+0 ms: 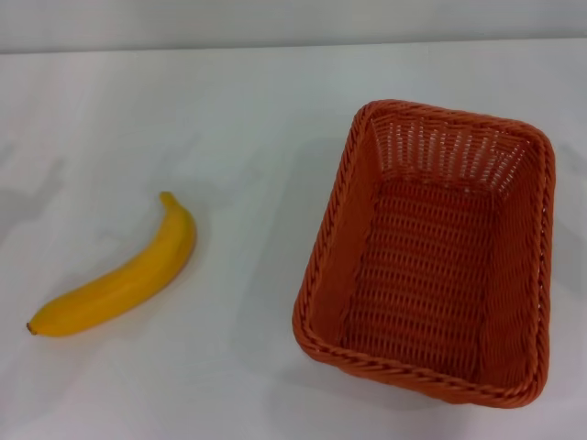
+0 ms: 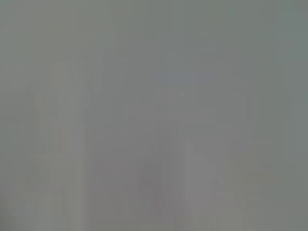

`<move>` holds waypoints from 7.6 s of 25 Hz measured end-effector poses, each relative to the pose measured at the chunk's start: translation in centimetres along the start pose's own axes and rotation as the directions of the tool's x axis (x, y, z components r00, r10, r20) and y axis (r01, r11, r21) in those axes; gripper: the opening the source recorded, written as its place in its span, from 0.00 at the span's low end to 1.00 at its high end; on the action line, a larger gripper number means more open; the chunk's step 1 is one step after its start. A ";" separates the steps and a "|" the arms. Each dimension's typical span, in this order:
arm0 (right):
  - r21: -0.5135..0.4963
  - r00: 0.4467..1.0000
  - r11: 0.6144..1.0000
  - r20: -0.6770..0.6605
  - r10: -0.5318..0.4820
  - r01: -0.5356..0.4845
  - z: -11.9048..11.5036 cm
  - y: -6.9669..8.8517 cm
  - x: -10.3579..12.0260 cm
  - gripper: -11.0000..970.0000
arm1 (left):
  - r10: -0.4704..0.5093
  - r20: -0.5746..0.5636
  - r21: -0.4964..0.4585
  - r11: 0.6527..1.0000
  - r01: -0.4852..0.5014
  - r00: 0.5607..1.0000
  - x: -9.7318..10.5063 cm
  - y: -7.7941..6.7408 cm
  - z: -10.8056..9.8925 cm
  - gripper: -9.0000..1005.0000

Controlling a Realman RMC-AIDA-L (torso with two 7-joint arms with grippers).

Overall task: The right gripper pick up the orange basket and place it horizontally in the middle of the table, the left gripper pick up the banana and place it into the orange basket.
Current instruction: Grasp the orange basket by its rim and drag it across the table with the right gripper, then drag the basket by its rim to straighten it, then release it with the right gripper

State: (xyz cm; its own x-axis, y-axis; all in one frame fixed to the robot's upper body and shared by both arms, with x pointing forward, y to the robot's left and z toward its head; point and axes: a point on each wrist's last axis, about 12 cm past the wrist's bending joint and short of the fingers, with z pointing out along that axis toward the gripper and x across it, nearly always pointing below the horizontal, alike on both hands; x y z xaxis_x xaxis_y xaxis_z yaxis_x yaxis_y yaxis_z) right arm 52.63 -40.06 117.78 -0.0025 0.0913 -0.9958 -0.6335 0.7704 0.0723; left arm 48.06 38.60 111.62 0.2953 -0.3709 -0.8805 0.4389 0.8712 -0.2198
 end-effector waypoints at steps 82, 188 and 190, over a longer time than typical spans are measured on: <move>-0.511 -0.004 0.837 -0.854 -0.520 0.193 27.0 10.2 1.1 0.68 | -0.012 -0.005 0.013 1.000 0.012 1.000 1.6 -1.6 -3.0 0.88; 0.491 0.369 0.630 -0.529 0.764 -0.602 8.5 6.1 4.1 0.30 | 0.062 -0.033 0.028 0.998 -0.061 0.998 -0.7 0.9 1.1 0.88; 0.489 0.369 0.627 -0.525 0.767 -0.606 8.6 6.2 4.2 0.30 | 0.063 -0.032 0.029 0.998 -0.062 0.997 -0.7 0.9 1.1 0.88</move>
State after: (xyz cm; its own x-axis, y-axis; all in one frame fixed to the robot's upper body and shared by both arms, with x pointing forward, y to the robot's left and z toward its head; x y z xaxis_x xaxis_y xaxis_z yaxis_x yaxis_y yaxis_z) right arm 55.31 -29.49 114.51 -0.8932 0.2931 -0.3410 -0.0167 0.7362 0.6765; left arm 49.23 39.31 112.53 0.2949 -0.3048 -0.9056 0.4443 0.8828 -0.1525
